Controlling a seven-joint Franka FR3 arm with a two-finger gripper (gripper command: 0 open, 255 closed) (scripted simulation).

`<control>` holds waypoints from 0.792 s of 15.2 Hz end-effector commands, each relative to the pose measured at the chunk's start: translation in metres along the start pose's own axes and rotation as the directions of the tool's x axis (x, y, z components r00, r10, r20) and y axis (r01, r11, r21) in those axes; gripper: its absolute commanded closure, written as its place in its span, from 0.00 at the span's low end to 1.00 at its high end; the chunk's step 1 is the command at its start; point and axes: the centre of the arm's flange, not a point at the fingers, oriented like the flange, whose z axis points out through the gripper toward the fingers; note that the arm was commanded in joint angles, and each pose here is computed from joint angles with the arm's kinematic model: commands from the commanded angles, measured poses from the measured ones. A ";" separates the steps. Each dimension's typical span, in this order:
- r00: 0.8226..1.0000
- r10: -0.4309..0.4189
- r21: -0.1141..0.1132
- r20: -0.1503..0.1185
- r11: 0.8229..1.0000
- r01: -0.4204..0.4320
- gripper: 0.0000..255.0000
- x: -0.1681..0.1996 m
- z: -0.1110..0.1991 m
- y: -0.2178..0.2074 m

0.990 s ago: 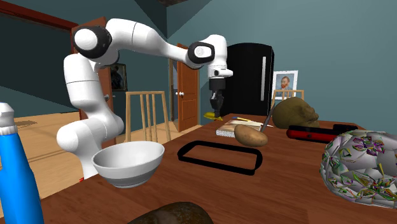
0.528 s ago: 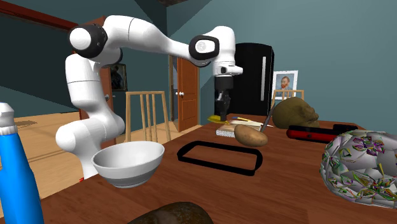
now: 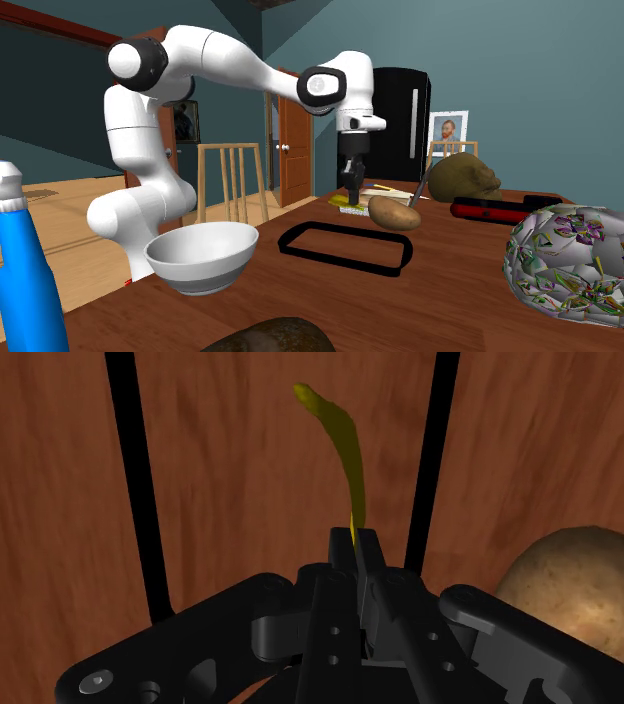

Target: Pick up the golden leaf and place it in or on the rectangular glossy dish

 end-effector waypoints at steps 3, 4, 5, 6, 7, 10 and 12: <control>1.000 0.000 0.000 0.000 1.000 0.000 1.00 -0.001 0.021 0.001; 1.000 0.000 0.000 0.000 1.000 0.000 1.00 -0.001 0.027 0.001; 1.000 0.000 0.000 0.000 1.000 0.000 1.00 -0.001 0.032 0.001; 1.000 0.000 0.000 0.000 1.000 0.000 1.00 -0.001 0.037 0.001; 1.000 0.000 0.000 0.000 1.000 0.000 1.00 -0.001 0.042 0.001; 1.000 0.000 0.000 0.000 1.000 0.000 1.00 -0.001 0.042 0.001; 1.000 0.000 0.000 0.000 1.000 0.000 1.00 -0.001 0.042 0.001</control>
